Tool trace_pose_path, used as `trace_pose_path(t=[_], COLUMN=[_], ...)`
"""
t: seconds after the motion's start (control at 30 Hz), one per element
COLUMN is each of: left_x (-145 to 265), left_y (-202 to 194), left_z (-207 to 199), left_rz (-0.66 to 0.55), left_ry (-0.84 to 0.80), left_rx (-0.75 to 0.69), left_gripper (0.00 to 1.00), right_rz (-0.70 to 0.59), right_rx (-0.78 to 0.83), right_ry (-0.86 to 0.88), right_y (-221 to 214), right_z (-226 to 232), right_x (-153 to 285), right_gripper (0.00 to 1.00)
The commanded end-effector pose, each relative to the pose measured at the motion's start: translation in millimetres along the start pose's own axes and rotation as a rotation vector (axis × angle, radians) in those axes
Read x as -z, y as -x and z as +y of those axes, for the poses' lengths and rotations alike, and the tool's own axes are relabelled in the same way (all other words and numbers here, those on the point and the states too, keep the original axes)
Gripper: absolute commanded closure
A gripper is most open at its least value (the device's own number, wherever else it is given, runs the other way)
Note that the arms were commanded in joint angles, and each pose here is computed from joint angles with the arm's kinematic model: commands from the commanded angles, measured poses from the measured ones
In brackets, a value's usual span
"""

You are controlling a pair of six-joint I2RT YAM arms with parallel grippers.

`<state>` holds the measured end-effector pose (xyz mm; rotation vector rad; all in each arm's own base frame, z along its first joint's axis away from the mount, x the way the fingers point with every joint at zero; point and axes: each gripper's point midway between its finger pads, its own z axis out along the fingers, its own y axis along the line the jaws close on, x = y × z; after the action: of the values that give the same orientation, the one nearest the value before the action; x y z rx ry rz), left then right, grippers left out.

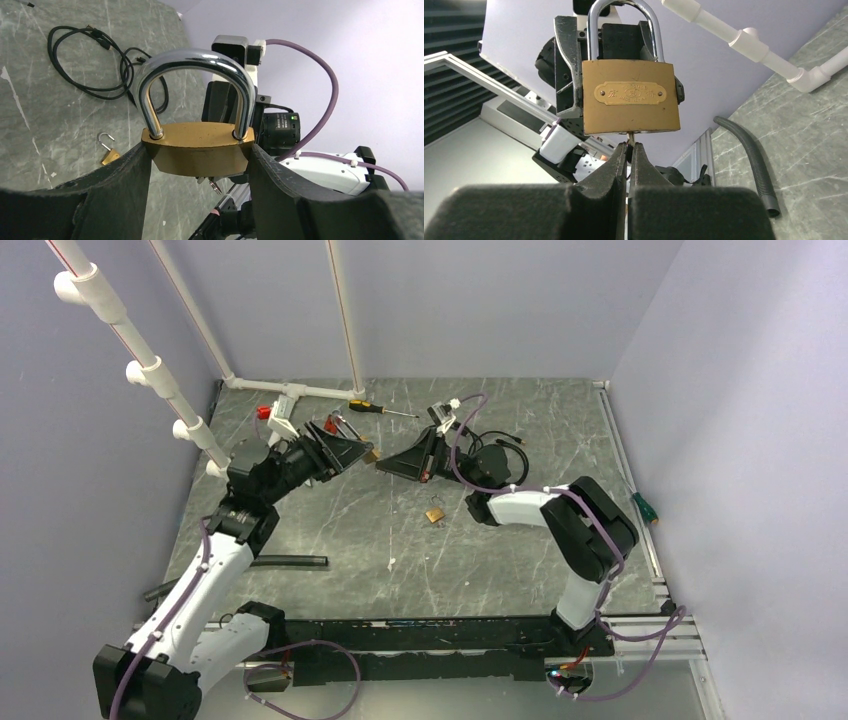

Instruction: Unlock with the key

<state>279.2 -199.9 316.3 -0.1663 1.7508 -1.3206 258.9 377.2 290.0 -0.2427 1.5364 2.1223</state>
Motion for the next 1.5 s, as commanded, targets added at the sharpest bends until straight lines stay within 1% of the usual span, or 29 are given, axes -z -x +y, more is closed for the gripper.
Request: trace_pose_path(t=[0.0,0.03,0.1,0.17,0.23,0.33,0.57,0.63,0.8,1.07,1.23,1.47], left_x=[21,21,22,22,22,23,20,17,10,-2,-5,-7], left_y=[1,1,2,2,3,4,7,6,2,-5,-7,-10], left_z=[-59,-58,-57,-53,-50,-44,-29,-24,-15,-6,-5,-3], left_rz=[0.036,0.032,0.028,0.031,0.034,0.029,0.031,0.034,0.041,0.068,0.074,0.085], left_ry=[-0.166,-0.164,-0.153,-0.127,-0.097,-0.054,0.042,0.061,0.085,0.083,0.070,0.066], left_rx=[-0.142,-0.145,-0.146,-0.150,-0.149,-0.143,-0.097,-0.071,0.002,0.102,0.122,0.141], left_gripper=[1.00,1.00,1.00,1.00,1.00,1.00,1.00,1.00,1.00,1.00,1.00,1.00], right_rz=[-0.079,-0.068,-0.050,-0.039,-0.034,-0.035,0.020,0.020,0.017,-0.030,-0.045,-0.066], right_rx=[0.094,0.098,0.108,0.128,0.164,0.274,0.559,0.646,0.864,0.854,0.847,0.848], right_ry=[0.006,-0.006,-0.022,-0.054,-0.098,-0.180,-0.271,-0.308,-0.473,-0.489,-0.521,-0.523], right_y=[28,26,22,19,17,18,5,2,-12,-16,-12,-8], right_z=[21,19,17,12,8,8,14,14,0,-6,-10,-9], right_x=[-1,-1,2,7,12,21,41,42,37,26,18,6], right_gripper=[0.95,0.90,0.72,0.56,0.50,0.47,0.46,0.45,0.43,0.37,0.36,0.37])
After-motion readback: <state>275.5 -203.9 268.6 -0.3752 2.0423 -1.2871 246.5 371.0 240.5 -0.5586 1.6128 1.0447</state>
